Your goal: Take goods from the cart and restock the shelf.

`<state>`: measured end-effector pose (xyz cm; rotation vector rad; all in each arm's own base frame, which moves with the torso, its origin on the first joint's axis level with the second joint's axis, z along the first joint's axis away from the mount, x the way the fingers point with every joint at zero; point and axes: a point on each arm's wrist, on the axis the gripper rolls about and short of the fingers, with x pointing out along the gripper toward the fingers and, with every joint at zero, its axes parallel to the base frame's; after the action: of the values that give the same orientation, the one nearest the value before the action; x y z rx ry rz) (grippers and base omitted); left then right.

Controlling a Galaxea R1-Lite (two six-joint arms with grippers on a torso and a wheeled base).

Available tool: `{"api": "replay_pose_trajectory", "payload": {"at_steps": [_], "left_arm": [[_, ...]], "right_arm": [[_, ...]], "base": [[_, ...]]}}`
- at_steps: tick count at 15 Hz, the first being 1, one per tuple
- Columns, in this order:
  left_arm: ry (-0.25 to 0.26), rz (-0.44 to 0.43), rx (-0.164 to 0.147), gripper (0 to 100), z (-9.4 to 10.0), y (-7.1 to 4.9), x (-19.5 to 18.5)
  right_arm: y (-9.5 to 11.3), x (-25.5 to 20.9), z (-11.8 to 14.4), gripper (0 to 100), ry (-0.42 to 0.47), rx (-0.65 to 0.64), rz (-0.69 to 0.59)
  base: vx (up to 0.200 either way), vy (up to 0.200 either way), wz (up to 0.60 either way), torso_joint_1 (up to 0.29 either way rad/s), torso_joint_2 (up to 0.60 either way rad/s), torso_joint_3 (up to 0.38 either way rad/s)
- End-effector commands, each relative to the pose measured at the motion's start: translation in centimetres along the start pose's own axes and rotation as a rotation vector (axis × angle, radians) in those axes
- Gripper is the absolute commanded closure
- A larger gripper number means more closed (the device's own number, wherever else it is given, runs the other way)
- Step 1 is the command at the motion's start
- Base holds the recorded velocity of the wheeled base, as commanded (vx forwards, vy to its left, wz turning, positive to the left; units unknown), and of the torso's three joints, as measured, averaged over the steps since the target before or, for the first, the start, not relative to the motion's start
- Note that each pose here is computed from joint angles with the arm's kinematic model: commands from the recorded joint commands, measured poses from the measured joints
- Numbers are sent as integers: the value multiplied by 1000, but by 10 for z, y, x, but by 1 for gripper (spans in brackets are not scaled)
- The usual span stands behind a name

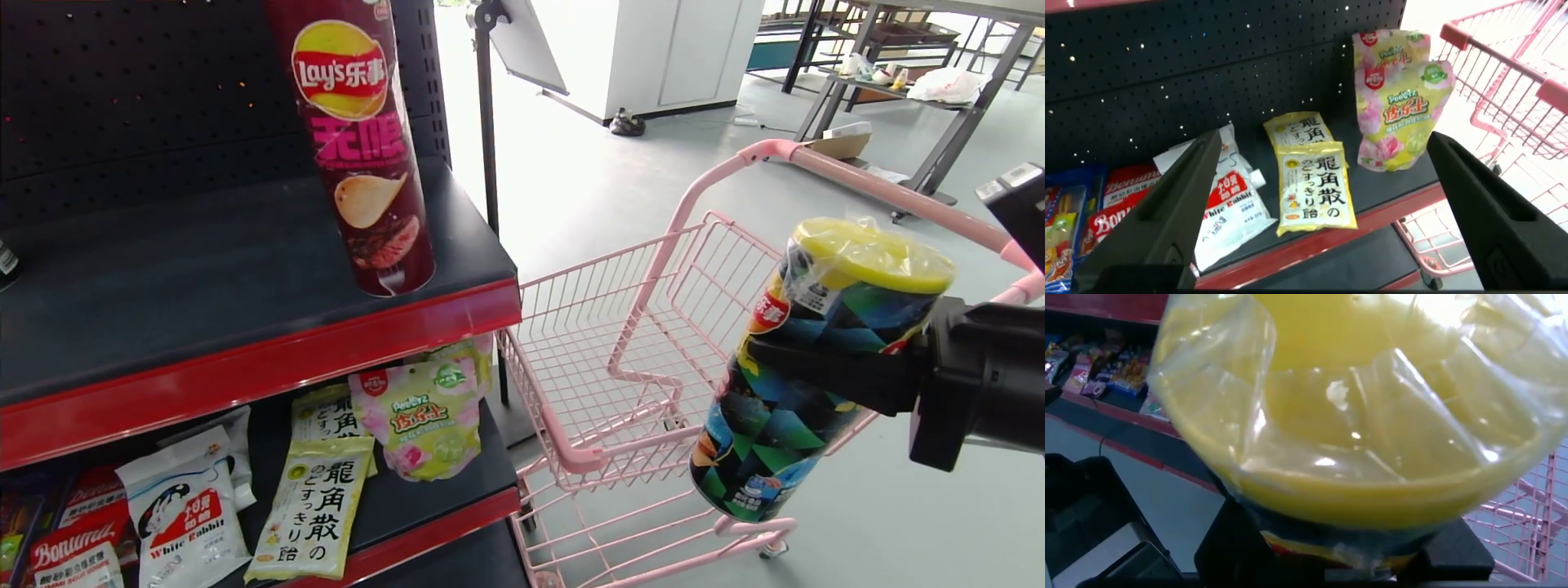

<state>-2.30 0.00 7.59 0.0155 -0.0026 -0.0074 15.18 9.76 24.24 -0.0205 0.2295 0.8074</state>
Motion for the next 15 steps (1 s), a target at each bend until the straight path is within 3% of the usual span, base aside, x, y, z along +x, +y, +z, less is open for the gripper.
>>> {"api": "replay_pose_trajectory", "payload": {"at_steps": [1, 8, 15], "left_arm": [[1, 0, 0, 0, 0, 0, 0], [1, 0, 0, 0, 0, 0, 0], [1, 0, -2, 0, 0, 0, 0]], "right_arm": [[0, 1, 1, 100, -2, -5, 1], [-1, 3, 0, 100, 6, -9, 3], [-2, 7, -2, 100, 20, -6, -1]], "base": [[0, 0, 0, 105, -403, -295], [-171, 0, 0, 22, -70, -52], [0, 0, 0, 38, -104, -78]]}}
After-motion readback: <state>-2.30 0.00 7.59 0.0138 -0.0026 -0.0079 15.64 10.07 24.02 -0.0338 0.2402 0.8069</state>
